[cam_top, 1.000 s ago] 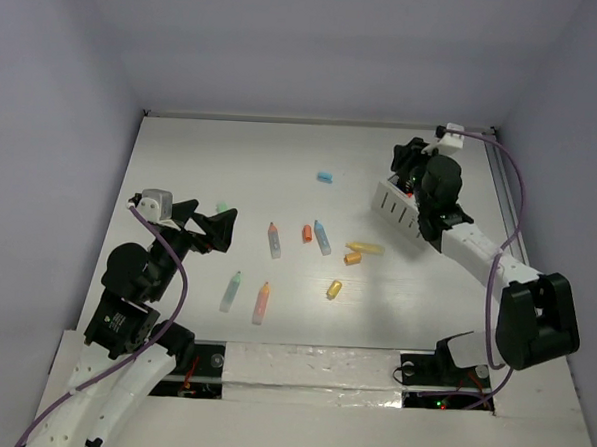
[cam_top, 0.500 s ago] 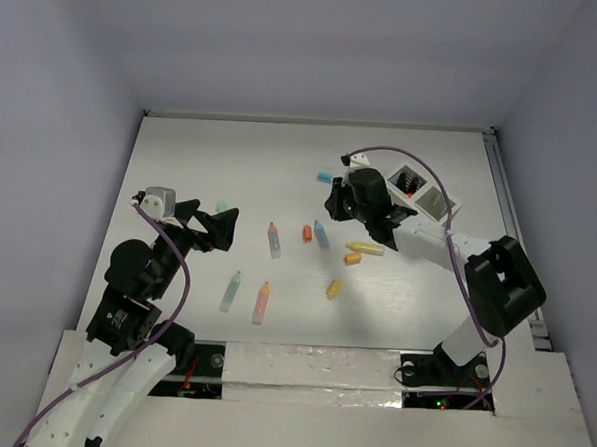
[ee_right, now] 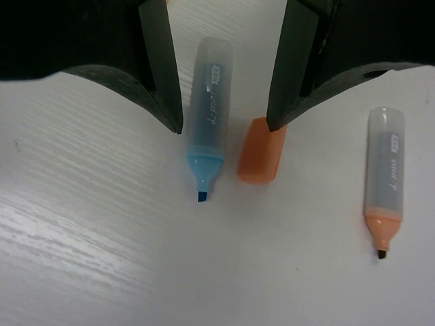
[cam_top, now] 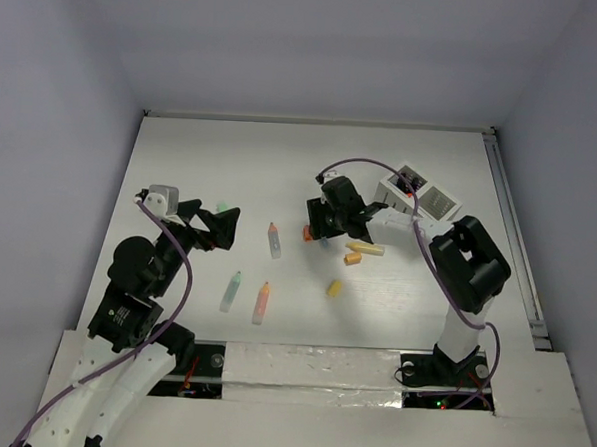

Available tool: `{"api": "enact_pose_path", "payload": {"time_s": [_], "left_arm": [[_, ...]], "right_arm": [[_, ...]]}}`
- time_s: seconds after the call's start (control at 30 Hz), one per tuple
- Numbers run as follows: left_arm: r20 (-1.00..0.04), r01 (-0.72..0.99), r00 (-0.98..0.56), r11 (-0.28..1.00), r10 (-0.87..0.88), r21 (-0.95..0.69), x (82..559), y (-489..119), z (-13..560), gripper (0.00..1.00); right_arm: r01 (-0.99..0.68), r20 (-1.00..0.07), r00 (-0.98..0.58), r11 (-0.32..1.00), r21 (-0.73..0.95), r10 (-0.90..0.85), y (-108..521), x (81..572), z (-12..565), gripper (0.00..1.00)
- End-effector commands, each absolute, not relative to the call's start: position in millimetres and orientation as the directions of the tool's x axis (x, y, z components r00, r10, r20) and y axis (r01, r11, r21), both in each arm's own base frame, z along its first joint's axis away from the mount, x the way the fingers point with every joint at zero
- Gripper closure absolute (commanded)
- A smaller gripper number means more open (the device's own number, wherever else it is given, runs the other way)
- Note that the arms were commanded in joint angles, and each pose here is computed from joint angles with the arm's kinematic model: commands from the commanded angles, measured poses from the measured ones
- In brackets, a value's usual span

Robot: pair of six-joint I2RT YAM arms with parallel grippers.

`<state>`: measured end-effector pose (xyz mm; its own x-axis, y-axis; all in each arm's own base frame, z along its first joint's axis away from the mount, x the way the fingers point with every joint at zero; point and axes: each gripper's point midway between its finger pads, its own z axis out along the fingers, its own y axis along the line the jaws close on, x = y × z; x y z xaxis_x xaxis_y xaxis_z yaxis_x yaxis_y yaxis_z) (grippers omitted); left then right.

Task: Sort the stationery into containers
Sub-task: Pick up the pen from the center of the board.

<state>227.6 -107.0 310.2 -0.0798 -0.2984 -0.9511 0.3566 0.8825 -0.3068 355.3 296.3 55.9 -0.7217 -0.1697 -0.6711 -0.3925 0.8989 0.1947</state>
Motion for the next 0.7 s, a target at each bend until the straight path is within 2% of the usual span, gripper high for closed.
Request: {"api": "enact_pose_path", "payload": {"time_s": [0.0, 0.33, 0.47, 0.53, 0.67], "left_arm": [[-0.943, 0.387, -0.024, 0.867, -0.331, -0.314, 227, -110, 335, 0.03], [-0.943, 0.387, -0.027, 0.867, -0.331, -0.316, 228, -111, 334, 0.03], [-0.943, 0.416, -0.037, 0.853, -0.331, -0.315, 226, -116, 333, 0.05], [-0.941, 0.431, -0.038, 0.845, -0.335, -0.318, 225, -119, 334, 0.05], [-0.941, 0.481, -0.072, 0.815, -0.33, -0.322, 223, -131, 329, 0.04]], "right_arm": [[-0.38, -0.673, -0.716, 0.913, 0.151, -0.186, 296, 362, 58, 0.41], [-0.35, -0.627, -0.749, 0.931, 0.1, -0.214, 289, 363, 30, 0.49], [-0.32, -0.622, -0.753, 0.946, 0.06, -0.215, 281, 367, 27, 0.66], [-0.298, -0.635, -0.745, 0.954, 0.041, -0.205, 277, 371, 31, 0.8], [-0.267, -0.705, -0.693, 0.962, 0.059, -0.15, 277, 381, 63, 0.86]]}}
